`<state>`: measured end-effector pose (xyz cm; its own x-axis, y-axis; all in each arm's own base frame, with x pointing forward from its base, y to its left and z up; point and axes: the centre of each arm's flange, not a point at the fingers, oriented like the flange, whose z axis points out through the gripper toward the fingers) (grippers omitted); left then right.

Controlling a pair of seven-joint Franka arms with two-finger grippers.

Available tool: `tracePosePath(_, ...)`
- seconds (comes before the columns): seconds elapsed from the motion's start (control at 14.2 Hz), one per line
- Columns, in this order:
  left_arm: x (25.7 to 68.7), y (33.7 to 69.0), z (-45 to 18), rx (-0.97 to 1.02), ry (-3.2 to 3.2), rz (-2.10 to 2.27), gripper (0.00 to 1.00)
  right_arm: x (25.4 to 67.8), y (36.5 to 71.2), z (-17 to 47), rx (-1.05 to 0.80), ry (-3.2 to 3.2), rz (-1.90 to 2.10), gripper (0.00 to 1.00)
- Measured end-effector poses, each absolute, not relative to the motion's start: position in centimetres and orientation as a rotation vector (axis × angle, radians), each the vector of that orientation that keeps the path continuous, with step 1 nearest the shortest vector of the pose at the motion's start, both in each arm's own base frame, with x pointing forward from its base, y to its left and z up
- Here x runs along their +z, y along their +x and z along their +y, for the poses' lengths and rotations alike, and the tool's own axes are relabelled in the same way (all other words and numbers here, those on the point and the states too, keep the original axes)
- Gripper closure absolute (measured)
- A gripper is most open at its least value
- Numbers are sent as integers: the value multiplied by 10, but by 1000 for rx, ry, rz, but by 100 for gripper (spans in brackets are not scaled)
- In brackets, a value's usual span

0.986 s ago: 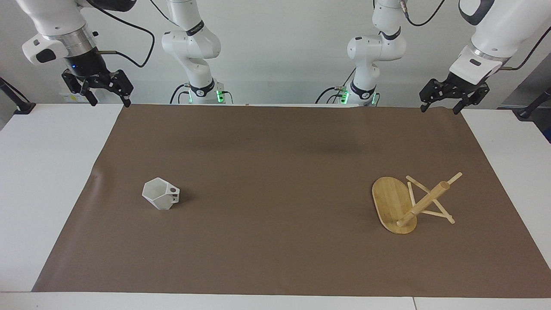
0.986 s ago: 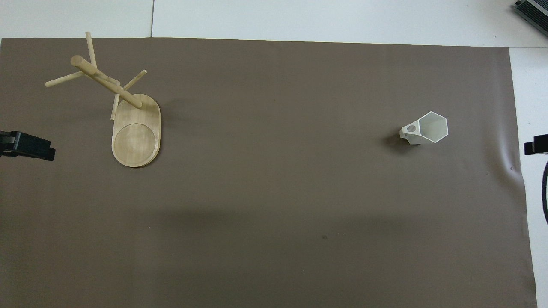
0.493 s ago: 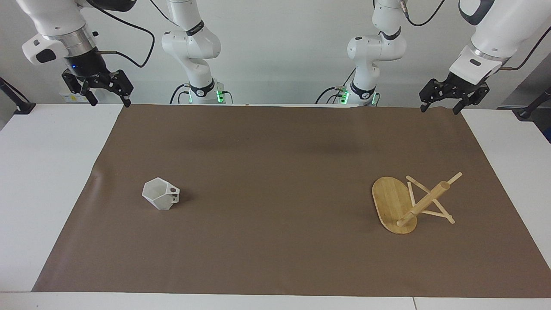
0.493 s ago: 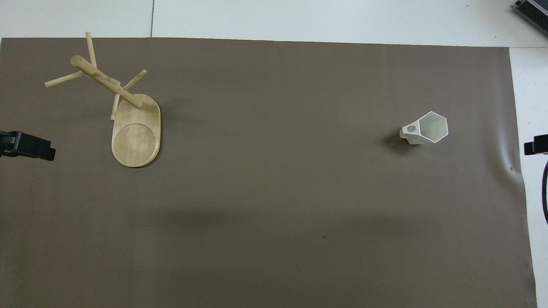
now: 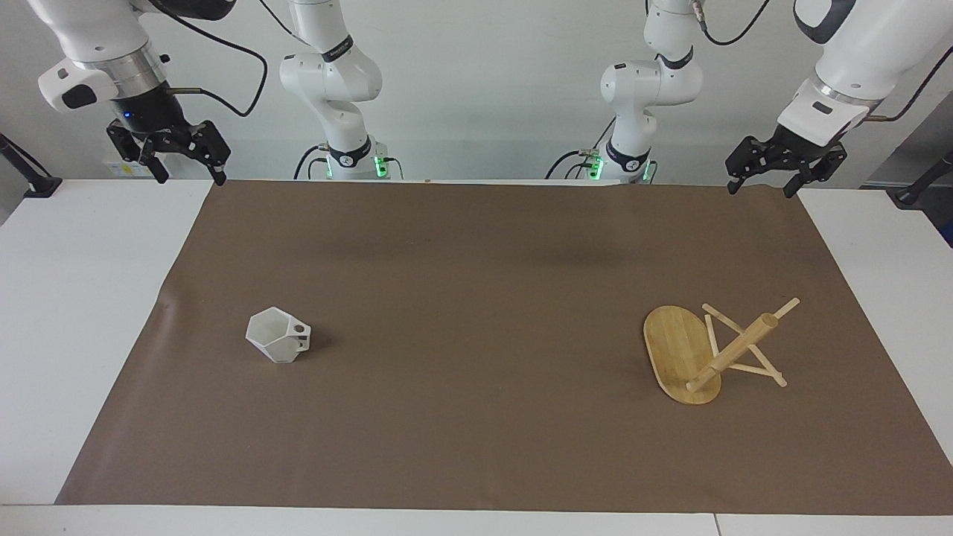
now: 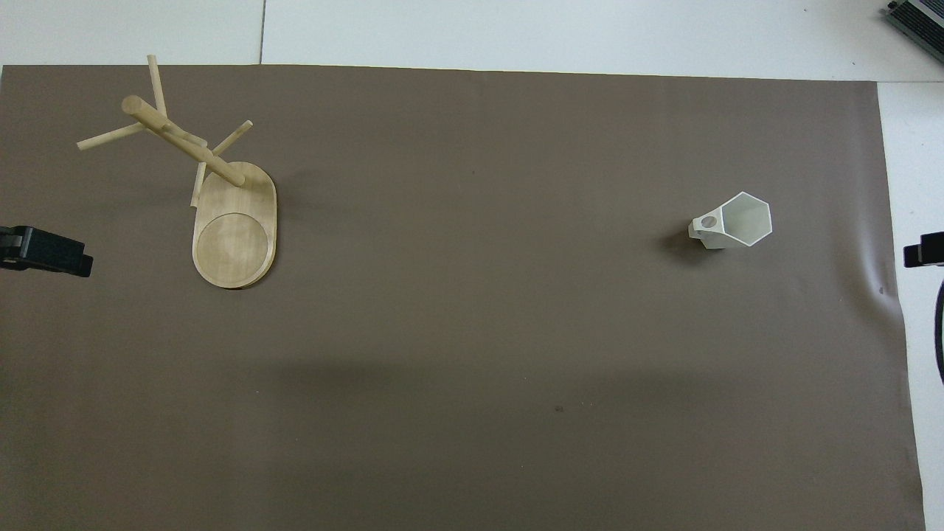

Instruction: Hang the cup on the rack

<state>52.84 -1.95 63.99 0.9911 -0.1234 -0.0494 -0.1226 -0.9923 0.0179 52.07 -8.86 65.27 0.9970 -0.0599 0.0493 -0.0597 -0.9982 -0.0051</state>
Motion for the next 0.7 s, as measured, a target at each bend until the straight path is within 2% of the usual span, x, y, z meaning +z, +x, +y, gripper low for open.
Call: tracePosePath(0.7,640,528,-18,-79,3120,-189,0,651,521,-87,-71,-3136,88,0)
